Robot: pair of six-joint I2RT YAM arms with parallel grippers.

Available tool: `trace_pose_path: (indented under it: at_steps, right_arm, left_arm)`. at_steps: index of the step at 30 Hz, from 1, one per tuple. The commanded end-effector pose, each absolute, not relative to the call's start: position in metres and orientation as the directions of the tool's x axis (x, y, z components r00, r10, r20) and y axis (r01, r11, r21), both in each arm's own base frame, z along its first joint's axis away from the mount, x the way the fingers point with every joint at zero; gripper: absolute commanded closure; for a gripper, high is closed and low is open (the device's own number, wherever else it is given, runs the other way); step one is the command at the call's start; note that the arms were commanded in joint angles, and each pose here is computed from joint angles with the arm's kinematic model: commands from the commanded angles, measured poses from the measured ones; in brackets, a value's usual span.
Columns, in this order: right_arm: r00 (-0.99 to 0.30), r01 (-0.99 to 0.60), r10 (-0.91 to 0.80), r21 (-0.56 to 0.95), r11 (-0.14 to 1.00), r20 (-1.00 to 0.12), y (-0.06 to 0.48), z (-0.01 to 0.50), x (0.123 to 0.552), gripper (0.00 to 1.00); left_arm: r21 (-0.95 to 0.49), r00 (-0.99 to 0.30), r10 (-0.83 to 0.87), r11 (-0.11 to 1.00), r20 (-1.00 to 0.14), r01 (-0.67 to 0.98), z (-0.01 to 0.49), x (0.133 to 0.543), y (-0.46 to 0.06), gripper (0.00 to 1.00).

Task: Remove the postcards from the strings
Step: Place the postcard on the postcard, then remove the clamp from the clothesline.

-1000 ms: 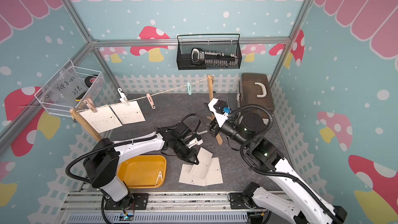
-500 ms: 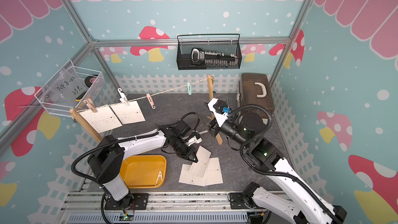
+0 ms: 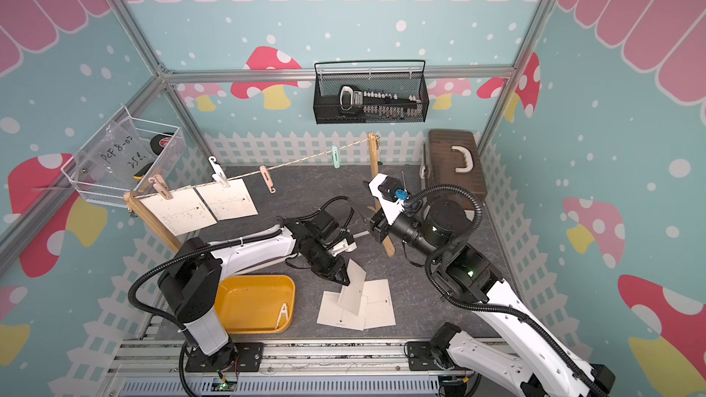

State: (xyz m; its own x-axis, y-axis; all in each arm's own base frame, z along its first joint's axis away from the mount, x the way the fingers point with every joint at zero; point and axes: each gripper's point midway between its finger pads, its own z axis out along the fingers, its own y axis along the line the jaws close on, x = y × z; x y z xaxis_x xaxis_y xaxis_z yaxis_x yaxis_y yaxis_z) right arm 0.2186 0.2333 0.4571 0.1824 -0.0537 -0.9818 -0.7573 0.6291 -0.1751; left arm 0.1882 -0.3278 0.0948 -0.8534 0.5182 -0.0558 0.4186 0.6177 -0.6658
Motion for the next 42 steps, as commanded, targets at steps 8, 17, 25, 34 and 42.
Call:
trace_pose_path:
  at_steps: [8,17,25,34,42]
  right_arm:
    - [0.177,-0.737,-0.079,-0.185,0.651,-0.981,0.236,0.450,0.230,0.52]
    - [0.138,-0.727,-0.076,-0.153,0.669,-0.987,0.242,0.445,0.251,0.52]
    - [0.088,-0.733,-0.029,-0.085,0.675,-0.996,0.236,0.439,0.272,0.53]
    - [0.076,-0.819,0.040,-0.040,0.573,-0.996,0.244,0.441,0.292,0.40]
    - [0.085,-0.852,0.048,-0.047,0.522,-0.995,0.263,0.444,0.315,0.24]
  left_arm:
    - [-0.568,-0.835,0.545,0.665,-0.074,0.485,0.098,0.192,-0.308,0.66]
    - [-0.545,-0.834,0.544,0.673,-0.093,0.500,0.104,0.184,-0.298,0.64]
    - [-0.531,-0.820,0.523,0.639,-0.230,0.556,0.131,0.186,-0.297,0.58]
    - [-0.373,-0.588,0.524,0.462,-0.616,0.804,0.194,0.177,-0.290,0.34]
    - [-0.227,-0.355,0.302,0.387,-0.885,0.894,0.243,0.171,-0.278,0.15]
